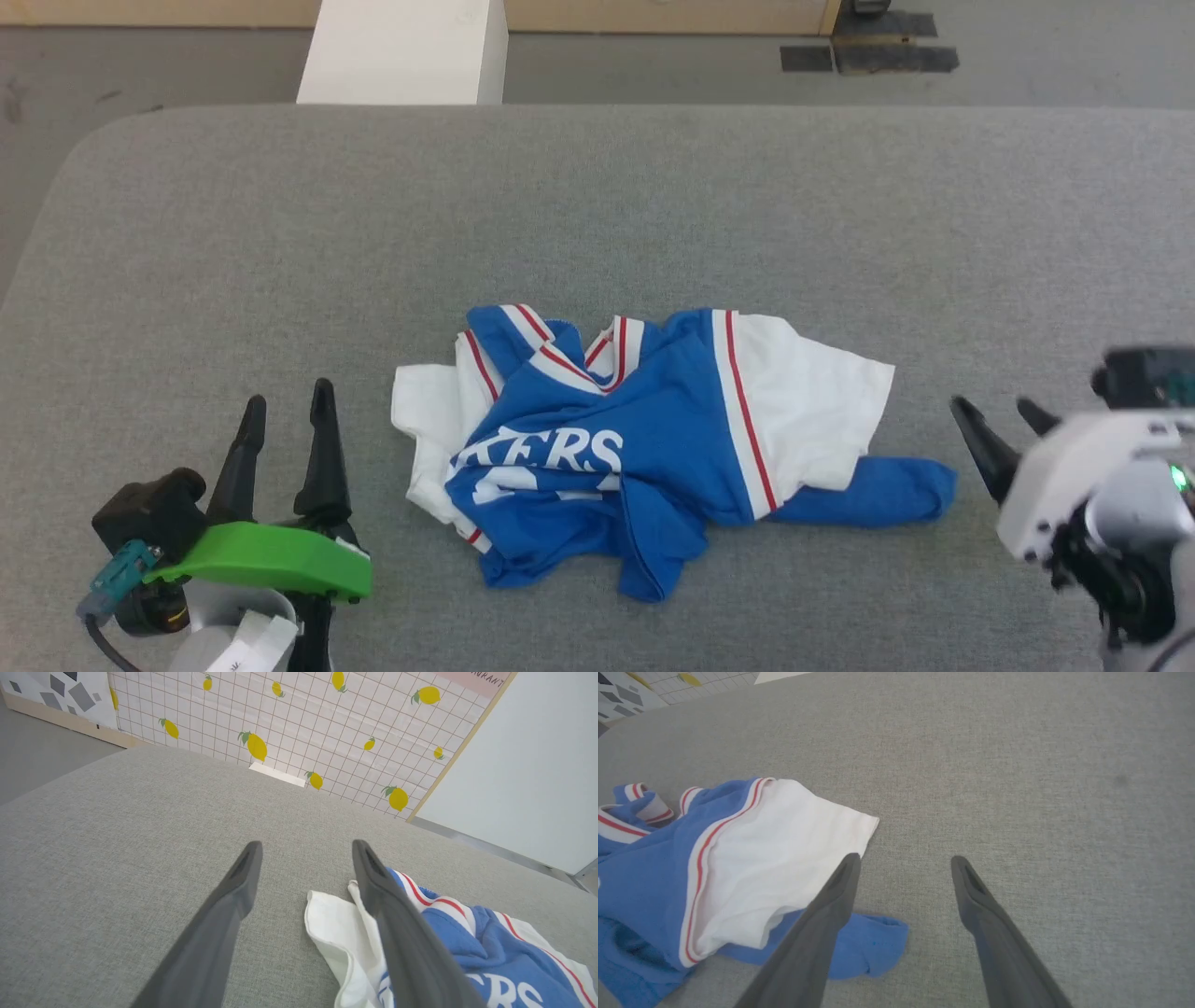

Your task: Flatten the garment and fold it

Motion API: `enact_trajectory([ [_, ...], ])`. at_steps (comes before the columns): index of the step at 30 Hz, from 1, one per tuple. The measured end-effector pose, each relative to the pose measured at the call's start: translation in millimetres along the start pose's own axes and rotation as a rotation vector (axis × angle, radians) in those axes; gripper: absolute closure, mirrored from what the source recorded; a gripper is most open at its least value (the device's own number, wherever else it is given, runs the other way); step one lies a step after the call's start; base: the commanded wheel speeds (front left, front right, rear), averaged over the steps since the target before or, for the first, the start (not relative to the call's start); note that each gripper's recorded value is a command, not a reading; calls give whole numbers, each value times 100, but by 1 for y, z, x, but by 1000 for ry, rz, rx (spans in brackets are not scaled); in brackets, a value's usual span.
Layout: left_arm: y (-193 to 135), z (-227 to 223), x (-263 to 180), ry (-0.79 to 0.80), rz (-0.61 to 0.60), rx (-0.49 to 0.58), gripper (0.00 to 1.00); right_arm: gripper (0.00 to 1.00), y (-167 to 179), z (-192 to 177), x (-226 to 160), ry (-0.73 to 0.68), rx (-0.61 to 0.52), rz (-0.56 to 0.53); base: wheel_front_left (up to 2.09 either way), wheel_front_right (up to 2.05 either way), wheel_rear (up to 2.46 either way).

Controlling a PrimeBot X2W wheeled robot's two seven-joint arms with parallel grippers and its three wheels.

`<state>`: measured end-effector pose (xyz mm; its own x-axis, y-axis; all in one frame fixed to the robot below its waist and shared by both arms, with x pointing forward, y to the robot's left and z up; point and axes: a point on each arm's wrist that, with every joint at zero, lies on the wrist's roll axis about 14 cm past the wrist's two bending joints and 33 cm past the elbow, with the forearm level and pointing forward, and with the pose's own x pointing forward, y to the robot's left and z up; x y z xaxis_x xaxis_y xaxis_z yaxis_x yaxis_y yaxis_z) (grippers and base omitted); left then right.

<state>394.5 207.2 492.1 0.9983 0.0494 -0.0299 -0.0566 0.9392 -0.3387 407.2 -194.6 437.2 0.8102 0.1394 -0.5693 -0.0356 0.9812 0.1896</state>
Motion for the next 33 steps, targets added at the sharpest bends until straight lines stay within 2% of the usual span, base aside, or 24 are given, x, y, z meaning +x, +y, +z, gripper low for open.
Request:
enact_trajectory([
  [5, -1, -8, 8, 13, -1, 4, 0, 0, 24, 24, 22, 51, -152, 67, 0, 0, 0],
  [9, -3, -13, 18, 20, -7, 1, 0, 0, 34, 22, 42, 168, -281, 87, 0, 0, 0],
  [12, -4, -19, 26, 28, -10, -2, 0, 0, 39, 7, 61, 310, -401, 88, 0, 0, 0],
  [17, 1, -29, 32, 49, 7, -3, 0, 0, 44, -27, 77, 479, -523, 108, 0, 0, 0],
  [26, 12, -47, 33, 93, 39, -5, 0, 0, 56, -41, 88, 588, -636, 171, 0, 0, 0],
  [27, 12, -49, 33, 97, 40, -5, 0, 39, 56, -40, 88, 597, -635, 175, 0, 0, 0],
  [28, 12, -49, 33, 99, 39, -5, 0, 72, 55, -40, 88, 598, -634, 176, 0, 0, 0],
  [29, 12, -50, 33, 101, 38, -6, 0, 100, 55, -39, 87, 598, -626, 180, 0, 0, 0],
  [33, 9, -48, 32, 97, 32, -8, 0, 100, 59, -34, 84, 568, -583, 201, 0, 0, 0],
])
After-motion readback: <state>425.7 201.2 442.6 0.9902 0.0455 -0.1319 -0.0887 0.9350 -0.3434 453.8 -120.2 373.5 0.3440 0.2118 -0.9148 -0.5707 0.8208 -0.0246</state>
